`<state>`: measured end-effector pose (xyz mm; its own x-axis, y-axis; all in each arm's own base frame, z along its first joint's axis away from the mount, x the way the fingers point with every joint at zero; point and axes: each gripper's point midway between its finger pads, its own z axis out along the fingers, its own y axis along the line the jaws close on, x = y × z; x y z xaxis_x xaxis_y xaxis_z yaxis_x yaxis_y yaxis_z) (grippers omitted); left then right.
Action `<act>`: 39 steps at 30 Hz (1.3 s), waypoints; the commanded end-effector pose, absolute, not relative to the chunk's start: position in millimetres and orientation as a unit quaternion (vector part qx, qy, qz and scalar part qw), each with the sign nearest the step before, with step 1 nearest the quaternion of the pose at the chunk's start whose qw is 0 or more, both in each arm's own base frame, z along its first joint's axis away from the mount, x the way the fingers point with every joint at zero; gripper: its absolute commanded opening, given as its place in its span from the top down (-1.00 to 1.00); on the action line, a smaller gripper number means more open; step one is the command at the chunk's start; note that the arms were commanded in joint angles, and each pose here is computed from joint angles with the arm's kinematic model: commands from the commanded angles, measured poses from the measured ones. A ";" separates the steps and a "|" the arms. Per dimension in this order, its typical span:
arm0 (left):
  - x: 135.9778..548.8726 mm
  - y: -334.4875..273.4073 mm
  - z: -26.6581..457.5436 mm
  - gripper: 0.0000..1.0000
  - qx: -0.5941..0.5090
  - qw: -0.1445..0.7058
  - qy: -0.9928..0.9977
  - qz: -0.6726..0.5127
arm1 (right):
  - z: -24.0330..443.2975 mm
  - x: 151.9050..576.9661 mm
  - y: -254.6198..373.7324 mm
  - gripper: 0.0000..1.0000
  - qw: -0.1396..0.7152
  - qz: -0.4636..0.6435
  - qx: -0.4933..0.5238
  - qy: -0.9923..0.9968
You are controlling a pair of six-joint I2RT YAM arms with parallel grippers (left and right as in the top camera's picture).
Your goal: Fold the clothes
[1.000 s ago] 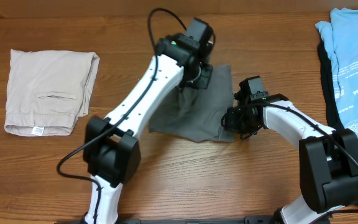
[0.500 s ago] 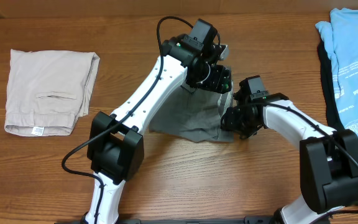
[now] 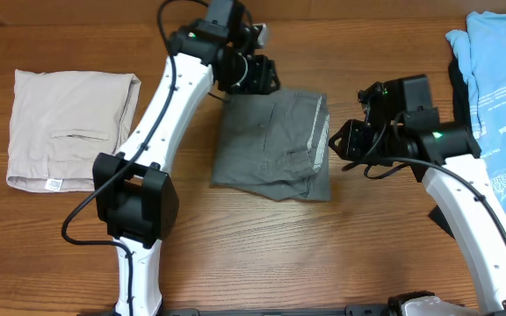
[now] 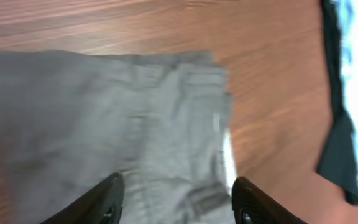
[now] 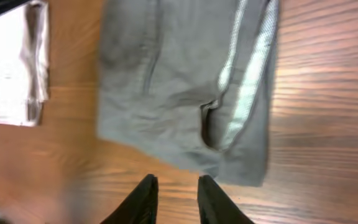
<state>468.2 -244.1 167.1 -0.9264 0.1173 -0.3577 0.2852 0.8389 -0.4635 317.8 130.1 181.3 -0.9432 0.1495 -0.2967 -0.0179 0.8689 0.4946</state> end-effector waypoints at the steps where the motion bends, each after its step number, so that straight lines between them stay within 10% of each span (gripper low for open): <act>1: 473.9 -236.0 172.6 -0.21 0.121 0.188 0.950 -0.217 | 162.1 319.4 136.3 0.49 0.136 0.252 0.031 0.958; 22: 444.2 -181.4 145.2 -0.23 0.088 0.114 0.986 -0.084 | 25.8 405.7 153.5 0.28 0.130 0.251 0.052 0.958; 39: 444.7 -181.8 145.3 -0.22 0.088 0.115 0.986 -0.085 | 23.7 414.9 158.8 0.37 0.143 0.265 0.051 0.952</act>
<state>440.8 -182.7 134.8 -0.9683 0.1385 -0.2077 0.1728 0.9723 -0.1574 416.3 153.8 26.2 -0.9513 0.1671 -0.2591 0.0155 0.8653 0.5011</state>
